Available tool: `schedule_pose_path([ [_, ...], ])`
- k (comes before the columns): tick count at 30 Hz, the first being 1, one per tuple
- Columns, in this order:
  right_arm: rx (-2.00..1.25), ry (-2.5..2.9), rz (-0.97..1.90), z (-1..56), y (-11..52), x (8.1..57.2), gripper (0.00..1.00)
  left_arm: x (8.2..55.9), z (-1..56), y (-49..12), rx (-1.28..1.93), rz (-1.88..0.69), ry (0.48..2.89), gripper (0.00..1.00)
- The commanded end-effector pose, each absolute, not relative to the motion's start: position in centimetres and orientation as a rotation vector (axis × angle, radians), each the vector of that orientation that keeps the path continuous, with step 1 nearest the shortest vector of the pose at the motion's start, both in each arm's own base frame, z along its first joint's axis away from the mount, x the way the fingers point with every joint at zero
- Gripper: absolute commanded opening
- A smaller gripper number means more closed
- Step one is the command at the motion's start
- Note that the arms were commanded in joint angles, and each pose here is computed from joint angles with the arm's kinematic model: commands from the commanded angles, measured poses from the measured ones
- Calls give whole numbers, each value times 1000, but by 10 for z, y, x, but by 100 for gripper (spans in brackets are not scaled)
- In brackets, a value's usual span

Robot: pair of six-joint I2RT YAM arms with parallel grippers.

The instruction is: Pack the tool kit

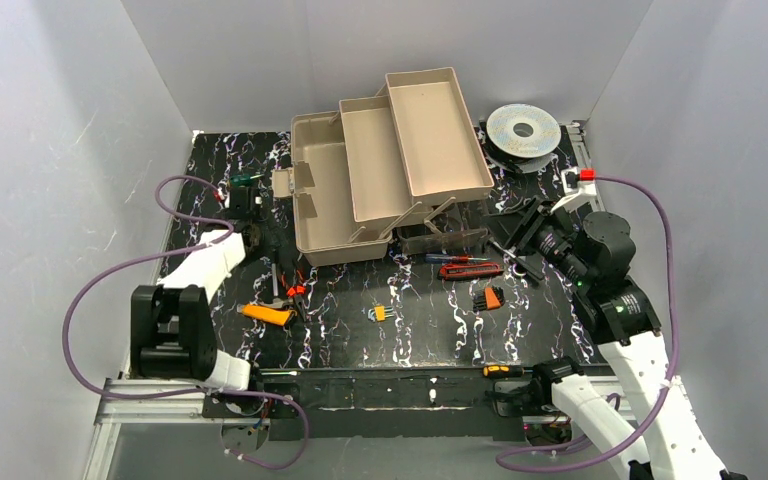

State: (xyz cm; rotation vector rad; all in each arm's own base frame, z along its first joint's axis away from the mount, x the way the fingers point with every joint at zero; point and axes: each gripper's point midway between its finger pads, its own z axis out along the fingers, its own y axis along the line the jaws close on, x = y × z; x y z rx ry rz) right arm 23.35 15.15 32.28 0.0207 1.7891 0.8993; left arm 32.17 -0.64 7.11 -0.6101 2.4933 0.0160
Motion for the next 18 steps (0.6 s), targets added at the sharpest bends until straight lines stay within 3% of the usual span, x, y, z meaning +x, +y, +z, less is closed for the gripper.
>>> schedule_pose_path([
  [1, -33, 1767, 871, 330, 152, 229, 45, 330, 53, 3, -600, 102, 2529, 63],
  [11, -54, 1822, 913, 317, 162, 230, 45, 333, 16, -2, -580, 114, 2678, 50],
  [13, -54, 1826, 921, 317, 164, 231, 44, 330, 8, -2, -589, 137, 2741, 40],
  [16, -50, 1833, 921, 316, 165, 233, 44, 330, 1, -3, -595, 147, 2804, 13],
  [18, -50, 1836, 922, 315, 165, 234, 44, 330, 3, -1, -605, 162, 2795, 0],
])
